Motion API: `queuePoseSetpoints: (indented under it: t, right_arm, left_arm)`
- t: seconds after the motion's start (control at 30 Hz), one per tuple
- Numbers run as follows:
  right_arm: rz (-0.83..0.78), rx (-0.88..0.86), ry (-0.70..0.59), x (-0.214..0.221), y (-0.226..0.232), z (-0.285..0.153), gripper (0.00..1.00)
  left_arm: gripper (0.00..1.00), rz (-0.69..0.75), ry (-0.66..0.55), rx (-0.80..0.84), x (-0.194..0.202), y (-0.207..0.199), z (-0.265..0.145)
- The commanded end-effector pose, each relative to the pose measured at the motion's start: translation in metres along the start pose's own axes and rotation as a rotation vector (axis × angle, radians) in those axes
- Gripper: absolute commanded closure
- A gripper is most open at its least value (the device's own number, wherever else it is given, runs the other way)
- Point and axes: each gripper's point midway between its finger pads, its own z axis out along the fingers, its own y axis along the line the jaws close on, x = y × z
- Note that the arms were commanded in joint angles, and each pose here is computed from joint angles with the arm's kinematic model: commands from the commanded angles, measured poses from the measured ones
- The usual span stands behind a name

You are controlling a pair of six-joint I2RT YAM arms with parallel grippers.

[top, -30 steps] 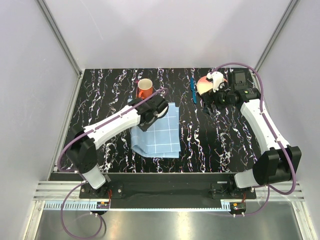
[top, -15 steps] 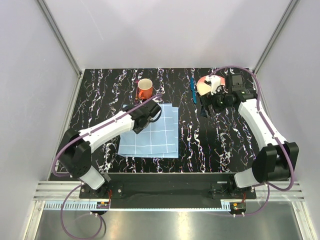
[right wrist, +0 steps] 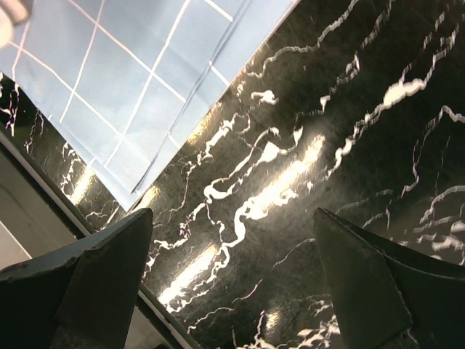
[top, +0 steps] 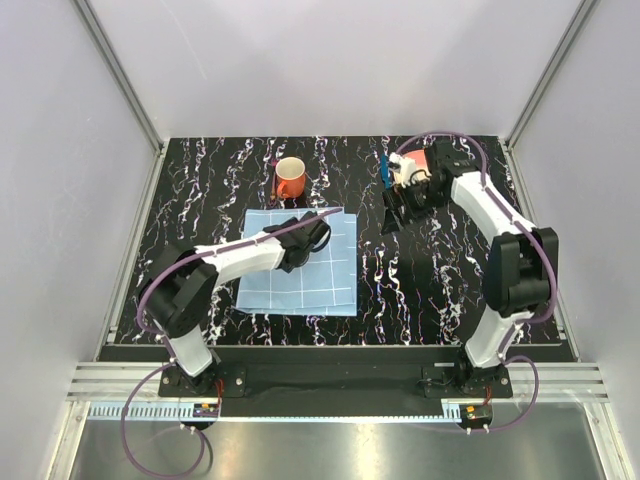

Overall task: Set the dinner table for one person
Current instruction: Flatten out the napkin at the center of the board.

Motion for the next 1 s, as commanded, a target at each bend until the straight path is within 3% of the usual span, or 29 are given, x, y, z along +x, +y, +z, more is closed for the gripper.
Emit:
queuePoseSetpoints:
  t: [0.0, 0.17, 0.4, 0.77, 0.97]
  right_arm:
    - [-0.079, -0.070, -0.004, -0.019, 0.014, 0.004, 0.02]
    - [-0.152, -0.038, 0.049, -0.019, 0.004, 0.024, 0.04]
    - [-0.437, 0.119, 0.049, -0.030, -0.012, 0.039, 0.02]
    - [-0.677, 0.149, 0.129, -0.030, 0.014, 0.072, 0.00]
    - [-0.758, 0.122, 0.146, -0.037, 0.035, 0.098, 0.00]
  left_arm:
    - [0.61, 0.017, -0.048, -0.138, -0.011, 0.021, 0.003]
    - [0.61, 0.058, -0.055, -0.199, -0.004, 0.028, 0.004]
    - [0.62, 0.077, -0.022, -0.260, 0.015, 0.029, 0.007]
    - [0.59, -0.320, 0.024, -0.272, 0.051, 0.073, -0.005]
    - [0.57, -0.512, 0.075, -0.353, 0.075, 0.118, -0.003]
